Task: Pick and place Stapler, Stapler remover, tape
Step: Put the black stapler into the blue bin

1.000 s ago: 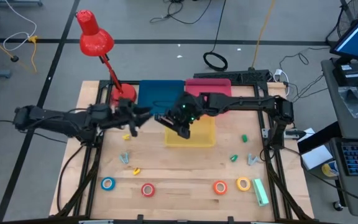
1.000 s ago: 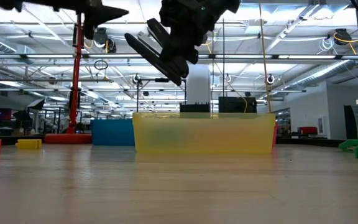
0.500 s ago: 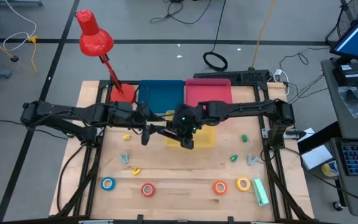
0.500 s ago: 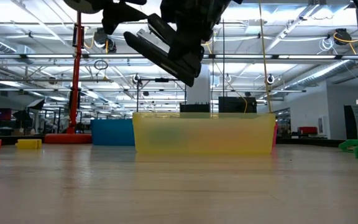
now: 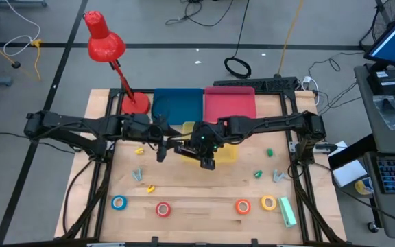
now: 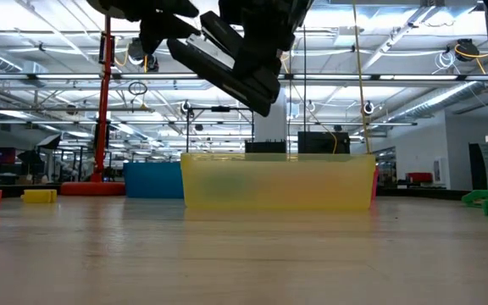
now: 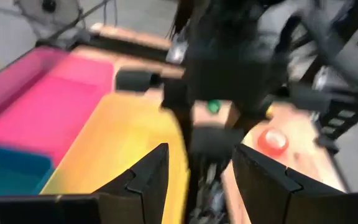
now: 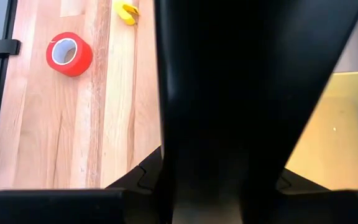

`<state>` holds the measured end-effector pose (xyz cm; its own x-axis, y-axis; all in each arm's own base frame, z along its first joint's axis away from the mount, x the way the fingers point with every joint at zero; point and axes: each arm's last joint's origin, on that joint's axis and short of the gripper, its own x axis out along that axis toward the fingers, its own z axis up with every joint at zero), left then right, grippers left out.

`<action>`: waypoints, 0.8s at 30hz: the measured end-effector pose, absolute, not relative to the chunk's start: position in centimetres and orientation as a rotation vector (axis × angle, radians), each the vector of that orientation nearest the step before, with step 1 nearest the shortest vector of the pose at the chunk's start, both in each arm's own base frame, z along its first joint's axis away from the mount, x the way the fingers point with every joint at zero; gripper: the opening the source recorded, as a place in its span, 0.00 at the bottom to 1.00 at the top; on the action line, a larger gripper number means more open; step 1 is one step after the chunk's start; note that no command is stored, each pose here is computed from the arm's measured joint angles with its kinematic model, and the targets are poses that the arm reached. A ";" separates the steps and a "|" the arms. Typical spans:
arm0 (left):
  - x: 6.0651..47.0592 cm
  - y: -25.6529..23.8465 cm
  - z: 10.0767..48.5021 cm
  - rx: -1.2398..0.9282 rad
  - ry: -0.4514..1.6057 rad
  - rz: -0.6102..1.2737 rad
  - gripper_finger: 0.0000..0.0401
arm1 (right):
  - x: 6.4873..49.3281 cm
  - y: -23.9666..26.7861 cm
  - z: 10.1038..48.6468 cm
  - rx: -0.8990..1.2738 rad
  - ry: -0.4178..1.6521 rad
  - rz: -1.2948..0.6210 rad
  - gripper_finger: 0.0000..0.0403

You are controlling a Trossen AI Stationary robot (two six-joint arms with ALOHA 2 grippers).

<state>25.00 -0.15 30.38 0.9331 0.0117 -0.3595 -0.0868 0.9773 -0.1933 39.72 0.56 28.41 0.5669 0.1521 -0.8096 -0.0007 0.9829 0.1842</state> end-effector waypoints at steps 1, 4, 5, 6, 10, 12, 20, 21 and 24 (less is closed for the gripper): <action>25.3 -0.2 30.4 -0.211 0.359 0.038 0.45 | 39.7 0.6 28.4 0.170 0.965 0.089 0.30; 25.6 -0.3 29.6 -0.217 0.403 0.018 0.48 | 39.7 0.5 28.4 0.170 0.968 0.088 0.30; 25.9 -0.3 29.5 -0.220 0.391 0.009 0.50 | 39.7 0.5 28.4 0.170 0.970 0.088 0.30; 26.1 -0.3 29.5 -0.227 0.388 0.006 0.52 | 39.7 0.5 28.4 0.170 0.973 0.088 0.30; 26.5 -0.4 29.3 -0.238 0.383 -0.010 0.61 | 39.6 0.5 28.3 0.162 0.978 0.078 0.30; 26.6 -0.4 29.1 -0.238 0.395 -0.014 0.65 | 39.6 0.5 28.3 0.156 0.982 0.071 0.30; 27.6 -0.3 28.8 -0.221 0.362 -0.021 0.73 | 39.6 0.5 28.3 0.151 0.975 0.076 0.30; 27.7 -0.3 28.8 -0.220 0.357 -0.021 0.73 | 39.6 0.5 28.3 0.151 0.975 0.076 0.30; 27.8 -0.4 28.4 -0.221 0.375 -0.020 0.72 | 39.7 0.5 28.4 0.151 0.973 0.076 0.30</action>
<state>27.84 -0.35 28.37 0.9307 -0.0600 -0.3609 -0.0215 0.9758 -0.2176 39.66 0.46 28.36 0.5616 0.1318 -0.8168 0.0035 0.9868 0.1617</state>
